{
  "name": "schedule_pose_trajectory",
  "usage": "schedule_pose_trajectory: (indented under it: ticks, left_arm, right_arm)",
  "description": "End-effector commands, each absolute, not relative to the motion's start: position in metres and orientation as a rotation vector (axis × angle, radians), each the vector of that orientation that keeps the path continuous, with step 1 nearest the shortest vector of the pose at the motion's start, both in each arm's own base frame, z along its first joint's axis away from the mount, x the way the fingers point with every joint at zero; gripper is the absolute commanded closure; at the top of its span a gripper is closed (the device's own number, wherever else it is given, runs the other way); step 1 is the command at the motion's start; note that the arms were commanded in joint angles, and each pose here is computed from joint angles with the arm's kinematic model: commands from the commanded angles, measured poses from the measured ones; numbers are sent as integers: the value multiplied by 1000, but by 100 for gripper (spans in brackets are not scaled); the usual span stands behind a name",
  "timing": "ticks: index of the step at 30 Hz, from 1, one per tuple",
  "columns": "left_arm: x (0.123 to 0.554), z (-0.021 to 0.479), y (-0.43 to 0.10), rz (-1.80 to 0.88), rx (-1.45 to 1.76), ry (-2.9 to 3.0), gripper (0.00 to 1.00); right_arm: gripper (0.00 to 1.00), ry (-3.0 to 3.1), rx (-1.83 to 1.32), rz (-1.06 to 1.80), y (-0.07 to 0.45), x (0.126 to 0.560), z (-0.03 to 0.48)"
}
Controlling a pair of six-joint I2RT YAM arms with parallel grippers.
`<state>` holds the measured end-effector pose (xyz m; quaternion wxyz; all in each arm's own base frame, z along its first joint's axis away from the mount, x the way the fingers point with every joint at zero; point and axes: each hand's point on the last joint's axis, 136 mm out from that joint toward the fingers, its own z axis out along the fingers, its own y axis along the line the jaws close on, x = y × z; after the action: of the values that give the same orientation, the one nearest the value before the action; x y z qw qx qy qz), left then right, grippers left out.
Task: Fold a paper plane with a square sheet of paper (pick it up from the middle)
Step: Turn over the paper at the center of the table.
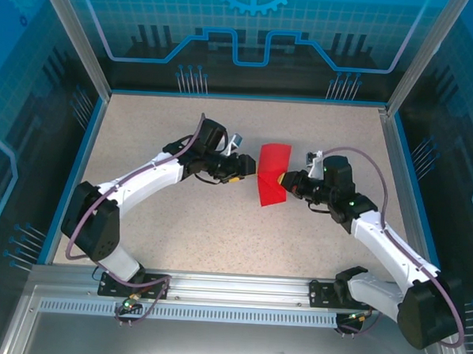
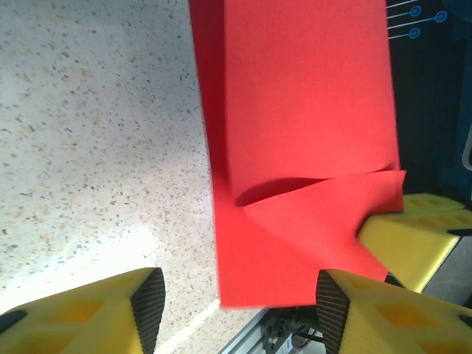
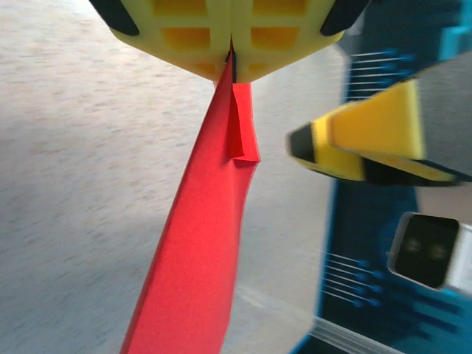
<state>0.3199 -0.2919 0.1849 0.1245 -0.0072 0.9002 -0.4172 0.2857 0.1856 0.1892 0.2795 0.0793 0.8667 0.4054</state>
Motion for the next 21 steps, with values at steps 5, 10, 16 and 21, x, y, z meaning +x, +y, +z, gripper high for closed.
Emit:
schedule_pose_trajectory:
  ticks: [5, 10, 16, 21]
  left_arm:
    - [327, 197, -274, -1149, -21, 2599, 34]
    - [337, 200, -258, -1116, -54, 2585, 32]
    - [346, 195, -230, -1053, -118, 2601, 31]
    - [351, 190, -205, -1017, -180, 2600, 31]
  right_arm:
    - [100, 2545, -130, 180, 132, 273, 164]
    - [100, 2486, -277, -335, 121, 283, 172]
    - [100, 2384, -475, -729, 142, 294, 171]
    - [100, 2382, -630, -839, 176, 294, 140]
